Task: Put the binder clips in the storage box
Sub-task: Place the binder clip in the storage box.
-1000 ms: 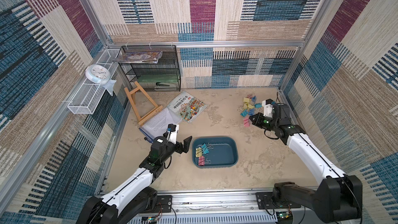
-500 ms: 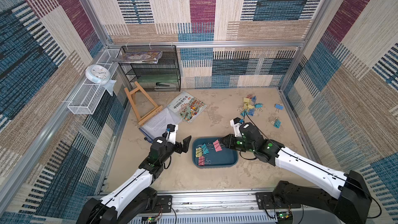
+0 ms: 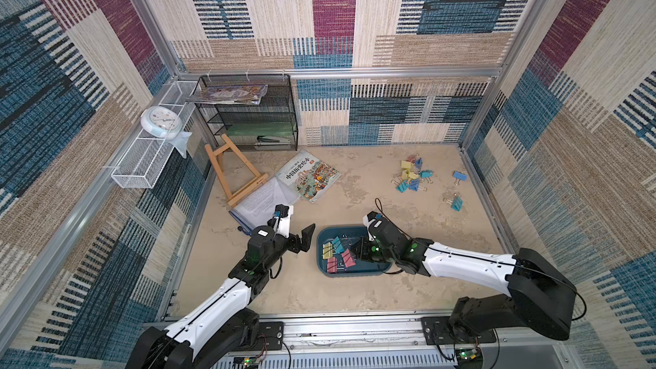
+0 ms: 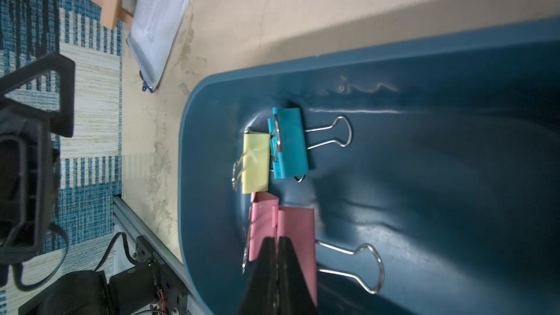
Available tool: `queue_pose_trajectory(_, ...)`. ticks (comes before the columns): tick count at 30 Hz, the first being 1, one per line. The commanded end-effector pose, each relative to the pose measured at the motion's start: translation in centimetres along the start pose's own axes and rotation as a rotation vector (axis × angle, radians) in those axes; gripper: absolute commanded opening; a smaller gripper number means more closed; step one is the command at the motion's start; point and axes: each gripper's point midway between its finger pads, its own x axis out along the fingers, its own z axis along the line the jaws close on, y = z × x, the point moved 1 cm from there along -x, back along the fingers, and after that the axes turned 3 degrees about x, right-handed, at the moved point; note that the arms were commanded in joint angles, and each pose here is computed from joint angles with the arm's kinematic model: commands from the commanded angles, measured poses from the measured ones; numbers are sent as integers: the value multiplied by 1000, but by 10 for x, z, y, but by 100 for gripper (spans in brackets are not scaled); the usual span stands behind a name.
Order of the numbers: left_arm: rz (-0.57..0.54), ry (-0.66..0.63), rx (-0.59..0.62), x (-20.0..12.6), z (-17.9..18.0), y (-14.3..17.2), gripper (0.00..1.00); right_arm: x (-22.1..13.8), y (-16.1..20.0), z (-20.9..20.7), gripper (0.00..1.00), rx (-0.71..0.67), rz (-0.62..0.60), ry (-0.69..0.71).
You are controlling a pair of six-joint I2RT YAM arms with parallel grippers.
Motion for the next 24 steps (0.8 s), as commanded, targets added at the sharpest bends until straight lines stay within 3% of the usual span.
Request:
queue_pose_trajectory(1,-9,-1,13,-1,0,-1,99,6,-4,6,0,19,-32,-40)
queue_pose_trajectory(11,-5,0,11,0,0,-1,99,19,13,-3,2,18,-3,-20)
queue_pose_trajectory(17,-7,1,13,0,0,-1,99,2,4,-5,43,7,-54,28)
queue_pose_trajectory(20,-6,0,11,0,0,-1,99,-16,-8,-2,55,-17,-109,63)
queue_pose_trajectory(24,-7,0,11,0,0,-1,99,-53,-40,-1,64,-44,-266,142)
